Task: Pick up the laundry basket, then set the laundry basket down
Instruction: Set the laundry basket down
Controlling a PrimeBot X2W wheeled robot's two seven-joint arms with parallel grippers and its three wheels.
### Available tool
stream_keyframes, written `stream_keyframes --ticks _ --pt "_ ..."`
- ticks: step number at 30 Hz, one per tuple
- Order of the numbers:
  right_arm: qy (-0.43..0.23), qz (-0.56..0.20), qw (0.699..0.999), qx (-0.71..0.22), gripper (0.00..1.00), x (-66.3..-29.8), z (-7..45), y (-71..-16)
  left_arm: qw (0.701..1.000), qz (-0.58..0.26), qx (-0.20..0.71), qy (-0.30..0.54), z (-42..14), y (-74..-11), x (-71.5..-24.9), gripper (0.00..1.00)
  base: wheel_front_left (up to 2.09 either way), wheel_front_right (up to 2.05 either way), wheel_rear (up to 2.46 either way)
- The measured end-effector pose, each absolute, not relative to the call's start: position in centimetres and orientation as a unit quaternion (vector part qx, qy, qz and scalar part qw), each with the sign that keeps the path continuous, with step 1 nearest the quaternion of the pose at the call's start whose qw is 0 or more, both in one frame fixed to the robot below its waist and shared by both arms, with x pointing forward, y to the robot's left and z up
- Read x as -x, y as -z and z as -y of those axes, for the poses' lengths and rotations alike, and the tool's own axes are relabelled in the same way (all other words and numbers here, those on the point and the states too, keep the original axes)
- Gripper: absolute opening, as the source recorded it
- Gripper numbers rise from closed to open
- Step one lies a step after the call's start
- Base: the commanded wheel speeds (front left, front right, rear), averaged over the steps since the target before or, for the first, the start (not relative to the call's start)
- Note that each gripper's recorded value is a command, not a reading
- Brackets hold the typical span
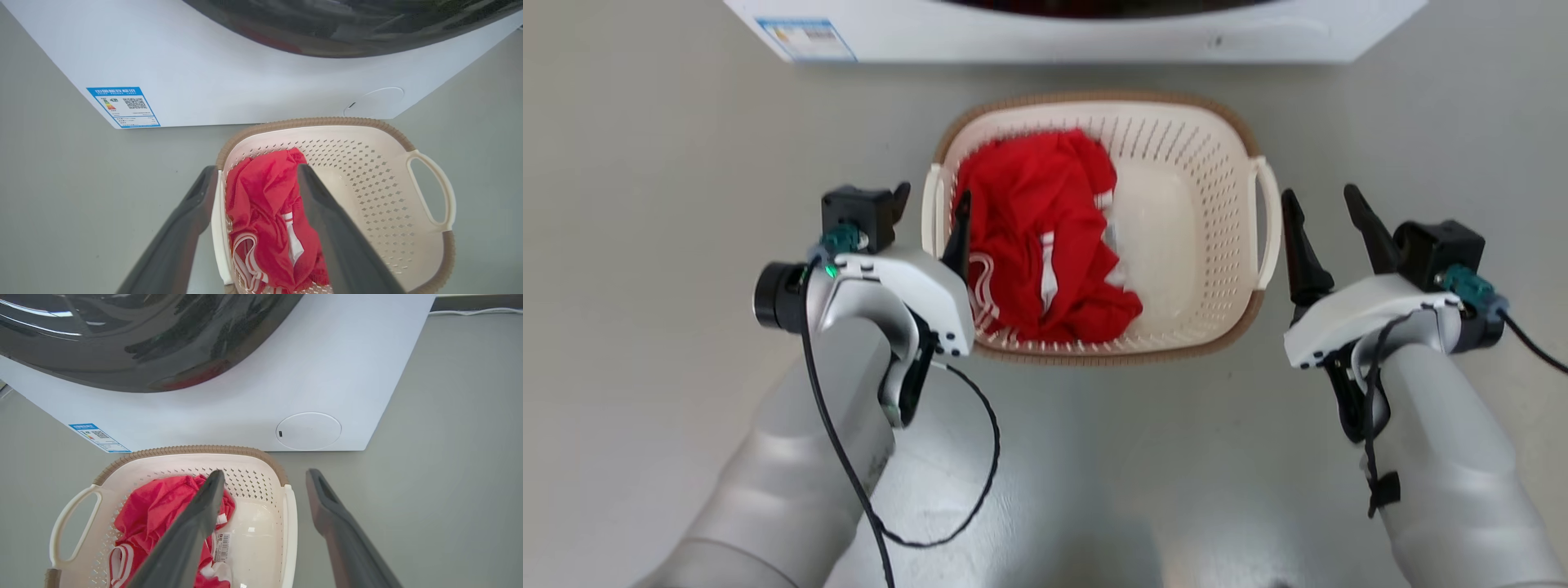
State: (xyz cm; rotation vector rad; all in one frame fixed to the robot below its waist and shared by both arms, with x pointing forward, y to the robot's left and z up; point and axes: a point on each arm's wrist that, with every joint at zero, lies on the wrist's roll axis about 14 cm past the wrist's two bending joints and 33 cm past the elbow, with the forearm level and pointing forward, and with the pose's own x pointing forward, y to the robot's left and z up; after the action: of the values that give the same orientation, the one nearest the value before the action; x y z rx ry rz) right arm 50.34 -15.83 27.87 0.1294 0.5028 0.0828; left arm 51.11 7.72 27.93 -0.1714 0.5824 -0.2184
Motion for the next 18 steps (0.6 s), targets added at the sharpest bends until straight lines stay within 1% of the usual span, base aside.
stream_keyframes --ticks 11,18 --pt "-0.041 -0.151 0.986 -0.058 1.00 -50.1 16.2 -36.6 0.971 -0.198 0.105 0.085 -8.6 -35.9 -49.7 1.00 0.00 0.00 0.00" --pt "-0.041 -0.112 0.992 -0.039 1.00 -47.9 16.6 -40.3 0.979 -0.159 0.111 0.067 -10.0 -39.3 -47.2 1.00 0.00 0.00 0.00"
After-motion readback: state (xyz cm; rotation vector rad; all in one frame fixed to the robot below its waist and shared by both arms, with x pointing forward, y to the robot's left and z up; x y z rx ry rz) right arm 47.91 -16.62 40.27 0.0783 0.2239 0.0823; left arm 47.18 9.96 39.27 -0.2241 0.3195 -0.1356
